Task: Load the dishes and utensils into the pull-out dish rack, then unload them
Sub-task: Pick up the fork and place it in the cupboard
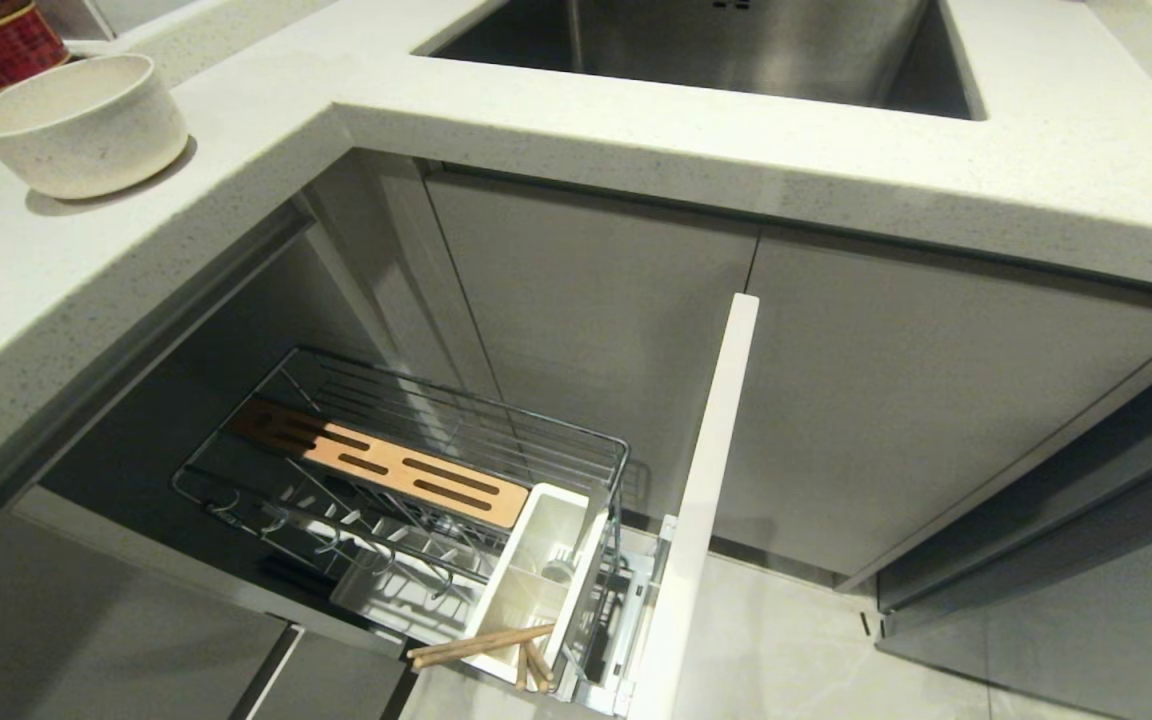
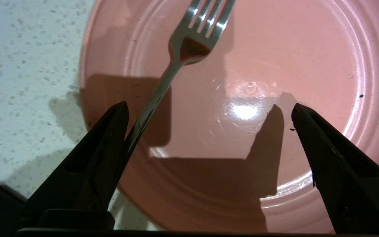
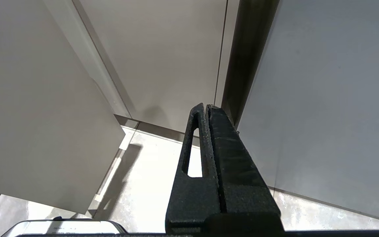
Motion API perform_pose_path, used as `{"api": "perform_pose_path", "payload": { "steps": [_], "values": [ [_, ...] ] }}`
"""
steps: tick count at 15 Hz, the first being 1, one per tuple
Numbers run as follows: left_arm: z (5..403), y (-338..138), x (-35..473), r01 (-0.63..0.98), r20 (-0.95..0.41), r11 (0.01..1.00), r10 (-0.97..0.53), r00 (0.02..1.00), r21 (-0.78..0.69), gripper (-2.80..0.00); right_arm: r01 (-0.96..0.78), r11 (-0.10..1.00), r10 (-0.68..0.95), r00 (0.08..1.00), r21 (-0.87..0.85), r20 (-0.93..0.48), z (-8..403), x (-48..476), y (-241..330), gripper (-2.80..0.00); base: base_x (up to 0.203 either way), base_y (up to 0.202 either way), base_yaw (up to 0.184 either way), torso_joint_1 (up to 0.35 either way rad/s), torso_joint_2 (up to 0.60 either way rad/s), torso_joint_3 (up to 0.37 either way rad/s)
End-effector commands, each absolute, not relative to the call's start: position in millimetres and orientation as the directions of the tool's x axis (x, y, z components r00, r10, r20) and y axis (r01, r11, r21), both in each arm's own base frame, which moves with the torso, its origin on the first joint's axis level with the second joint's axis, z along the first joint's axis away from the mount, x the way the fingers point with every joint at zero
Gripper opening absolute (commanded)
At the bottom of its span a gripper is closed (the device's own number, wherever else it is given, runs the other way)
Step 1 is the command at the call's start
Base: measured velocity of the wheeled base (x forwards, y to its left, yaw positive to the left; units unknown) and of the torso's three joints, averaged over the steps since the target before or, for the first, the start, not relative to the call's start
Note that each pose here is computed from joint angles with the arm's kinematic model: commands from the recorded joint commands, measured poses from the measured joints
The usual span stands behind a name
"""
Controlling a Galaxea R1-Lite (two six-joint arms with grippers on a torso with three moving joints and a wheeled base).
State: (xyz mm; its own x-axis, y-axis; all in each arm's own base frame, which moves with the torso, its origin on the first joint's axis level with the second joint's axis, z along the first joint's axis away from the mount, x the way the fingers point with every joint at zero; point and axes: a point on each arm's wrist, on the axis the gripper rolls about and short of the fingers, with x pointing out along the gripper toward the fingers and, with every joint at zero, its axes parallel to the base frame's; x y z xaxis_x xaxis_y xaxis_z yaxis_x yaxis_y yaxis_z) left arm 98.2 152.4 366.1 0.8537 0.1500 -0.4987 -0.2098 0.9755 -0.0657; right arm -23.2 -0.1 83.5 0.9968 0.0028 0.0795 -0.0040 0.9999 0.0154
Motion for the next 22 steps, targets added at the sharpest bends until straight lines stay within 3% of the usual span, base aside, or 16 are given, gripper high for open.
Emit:
{"api": "perform_pose_path", "payload": {
  "steps": [1,11,12,22],
  "values": [
    [365.2,146.8,98.8,-0.189,-0.505,0.979,0.125,0.854,-0.078,0.00,-0.004,1.000,0.003,0.999,0.016,0.054,76.4,-21.0,-0.1,-2.80,0.000,0.000,0.000,0.000,0.00,0.000],
    [363.7,130.1,96.2,-0.181,-0.536,0.979,0.106,0.838,-0.089,0.00,-0.004,1.000,0.003,0.999,0.016,0.053,76.2,-21.0,-0.1,-2.80,0.000,0.000,0.000,0.000,0.00,0.000],
    [363.5,130.8,96.6,-0.190,-0.541,0.978,0.116,0.833,-0.083,-2.77,-0.004,1.000,0.003,0.999,0.016,0.053,76.3,-21.0,-0.1,-2.80,0.000,0.000,0.000,0.000,0.00,0.000],
    [363.5,132.9,97.4,-0.208,-0.551,0.976,0.136,0.823,-0.070,-2.80,-0.004,1.000,0.003,0.999,0.015,0.054,76.4,-21.0,-0.1,-2.80,0.000,0.000,0.000,0.000,0.00,0.000]
  ]
}}
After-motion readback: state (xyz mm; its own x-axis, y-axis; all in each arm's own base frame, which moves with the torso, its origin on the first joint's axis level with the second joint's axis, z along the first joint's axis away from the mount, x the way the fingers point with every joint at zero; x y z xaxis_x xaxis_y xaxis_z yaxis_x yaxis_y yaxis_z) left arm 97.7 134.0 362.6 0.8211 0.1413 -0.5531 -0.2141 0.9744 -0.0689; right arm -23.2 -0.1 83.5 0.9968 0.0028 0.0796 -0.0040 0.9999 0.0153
